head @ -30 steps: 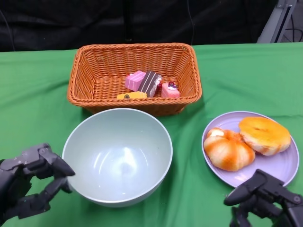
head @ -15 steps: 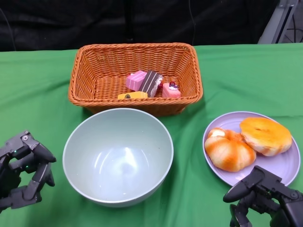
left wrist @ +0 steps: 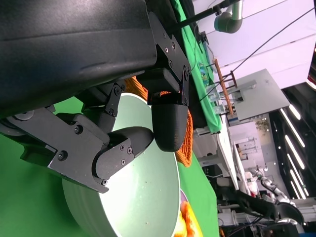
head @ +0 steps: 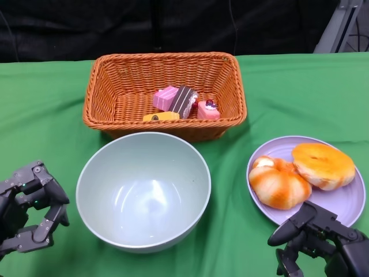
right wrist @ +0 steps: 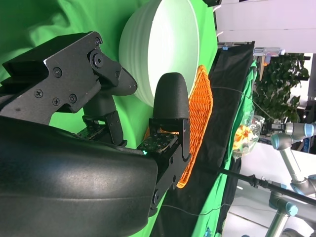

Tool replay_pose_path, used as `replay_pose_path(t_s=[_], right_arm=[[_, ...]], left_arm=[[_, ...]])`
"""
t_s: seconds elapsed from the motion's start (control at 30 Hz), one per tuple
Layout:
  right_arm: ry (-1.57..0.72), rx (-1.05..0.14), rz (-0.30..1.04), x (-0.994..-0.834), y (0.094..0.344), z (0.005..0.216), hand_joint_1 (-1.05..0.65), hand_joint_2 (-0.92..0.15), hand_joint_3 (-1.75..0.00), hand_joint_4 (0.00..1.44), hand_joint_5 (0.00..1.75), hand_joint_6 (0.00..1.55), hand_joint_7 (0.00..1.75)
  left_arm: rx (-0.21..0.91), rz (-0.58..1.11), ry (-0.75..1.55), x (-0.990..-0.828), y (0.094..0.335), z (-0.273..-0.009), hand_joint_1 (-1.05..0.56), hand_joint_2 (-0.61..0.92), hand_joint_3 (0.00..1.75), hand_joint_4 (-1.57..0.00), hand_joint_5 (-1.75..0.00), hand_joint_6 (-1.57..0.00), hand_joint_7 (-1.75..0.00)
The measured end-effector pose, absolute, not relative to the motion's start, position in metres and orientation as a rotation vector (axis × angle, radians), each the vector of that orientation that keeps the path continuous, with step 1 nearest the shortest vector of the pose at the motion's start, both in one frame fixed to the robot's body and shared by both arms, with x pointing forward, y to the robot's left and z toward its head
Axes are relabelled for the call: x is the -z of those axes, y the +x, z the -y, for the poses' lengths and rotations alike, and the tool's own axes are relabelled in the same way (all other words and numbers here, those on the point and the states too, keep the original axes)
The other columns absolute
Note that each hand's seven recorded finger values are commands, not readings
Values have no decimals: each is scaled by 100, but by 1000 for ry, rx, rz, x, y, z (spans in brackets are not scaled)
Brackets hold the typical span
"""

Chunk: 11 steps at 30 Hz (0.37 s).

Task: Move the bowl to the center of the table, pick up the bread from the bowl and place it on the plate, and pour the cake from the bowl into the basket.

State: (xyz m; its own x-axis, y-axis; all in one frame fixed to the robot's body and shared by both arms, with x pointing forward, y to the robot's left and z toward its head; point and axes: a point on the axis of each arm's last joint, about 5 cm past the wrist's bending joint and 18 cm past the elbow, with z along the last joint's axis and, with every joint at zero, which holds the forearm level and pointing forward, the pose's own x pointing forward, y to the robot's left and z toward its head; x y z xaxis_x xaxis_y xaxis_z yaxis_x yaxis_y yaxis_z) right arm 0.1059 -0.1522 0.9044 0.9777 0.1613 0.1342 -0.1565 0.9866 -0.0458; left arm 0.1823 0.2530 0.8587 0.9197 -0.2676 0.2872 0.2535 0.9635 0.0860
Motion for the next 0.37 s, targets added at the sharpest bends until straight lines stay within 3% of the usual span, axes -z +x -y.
replay_pose_path(t_s=[0.37], right_arm=[[-40, -162, 134, -903, 106, 152, 4, -56, -102, 64, 165, 60, 137]], left_arm=[[279, 295, 67, -859, 182, -252, -15, 63, 96, -70, -171, -66, -149]])
